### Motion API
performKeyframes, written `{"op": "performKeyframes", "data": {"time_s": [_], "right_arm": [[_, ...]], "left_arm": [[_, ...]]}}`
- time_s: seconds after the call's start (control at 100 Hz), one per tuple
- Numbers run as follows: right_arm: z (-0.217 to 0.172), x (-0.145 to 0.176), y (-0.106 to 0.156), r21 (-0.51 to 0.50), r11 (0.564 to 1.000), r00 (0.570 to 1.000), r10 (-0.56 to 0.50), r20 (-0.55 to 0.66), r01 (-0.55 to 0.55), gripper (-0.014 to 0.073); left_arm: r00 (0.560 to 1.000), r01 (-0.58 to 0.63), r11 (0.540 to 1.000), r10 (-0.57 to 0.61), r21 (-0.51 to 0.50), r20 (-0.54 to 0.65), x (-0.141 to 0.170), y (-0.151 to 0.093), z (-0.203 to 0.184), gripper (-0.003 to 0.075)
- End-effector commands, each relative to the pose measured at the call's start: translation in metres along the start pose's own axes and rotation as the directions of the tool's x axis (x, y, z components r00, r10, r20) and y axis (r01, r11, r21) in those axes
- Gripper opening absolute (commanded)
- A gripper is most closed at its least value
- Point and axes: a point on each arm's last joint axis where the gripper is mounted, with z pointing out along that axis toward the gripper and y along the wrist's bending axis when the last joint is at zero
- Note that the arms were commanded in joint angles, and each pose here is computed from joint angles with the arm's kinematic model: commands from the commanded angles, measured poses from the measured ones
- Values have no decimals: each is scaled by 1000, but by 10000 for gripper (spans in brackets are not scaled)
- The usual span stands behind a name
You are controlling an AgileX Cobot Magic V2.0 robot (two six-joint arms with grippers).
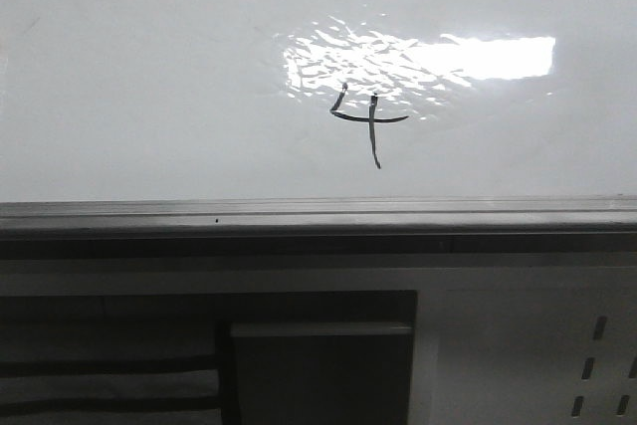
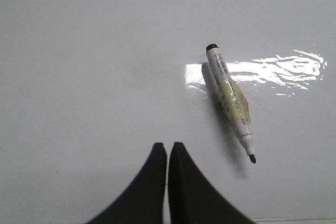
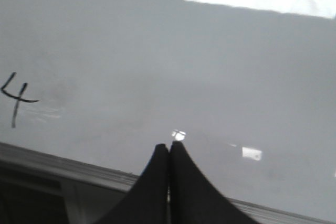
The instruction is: Write number 4 on whiteboard
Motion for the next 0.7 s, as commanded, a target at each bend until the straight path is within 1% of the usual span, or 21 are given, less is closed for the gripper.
{"op": "performKeyframes", "data": {"time_s": [0.0, 0.13, 0.29, 0.36, 0.46, 0.69], "right_arm": [[-6, 2, -2, 63, 998, 984, 16, 179, -28, -64], [-8, 33, -1, 118, 989, 958, 55, 282, -91, -64], [-5, 58, 1, 134, 986, 925, 39, 379, -97, -64], [-5, 59, 1, 134, 986, 931, 42, 363, -96, -64], [-5, 58, 1, 134, 986, 923, 38, 382, -97, -64], [-5, 58, 1, 134, 986, 923, 38, 382, -97, -64]], "left_arm": [[996, 8, 1000, -7, -2, 87, -1, 0, -2, -20], [996, 8, 1000, -7, -2, 87, -1, 0, -2, -20], [996, 8, 1000, -7, -2, 87, -1, 0, -2, -20], [996, 8, 1000, -7, -2, 87, -1, 0, -2, -20], [996, 8, 1000, -7, -2, 87, -1, 0, -2, -20], [996, 8, 1000, -7, -2, 87, -1, 0, -2, -20]]}}
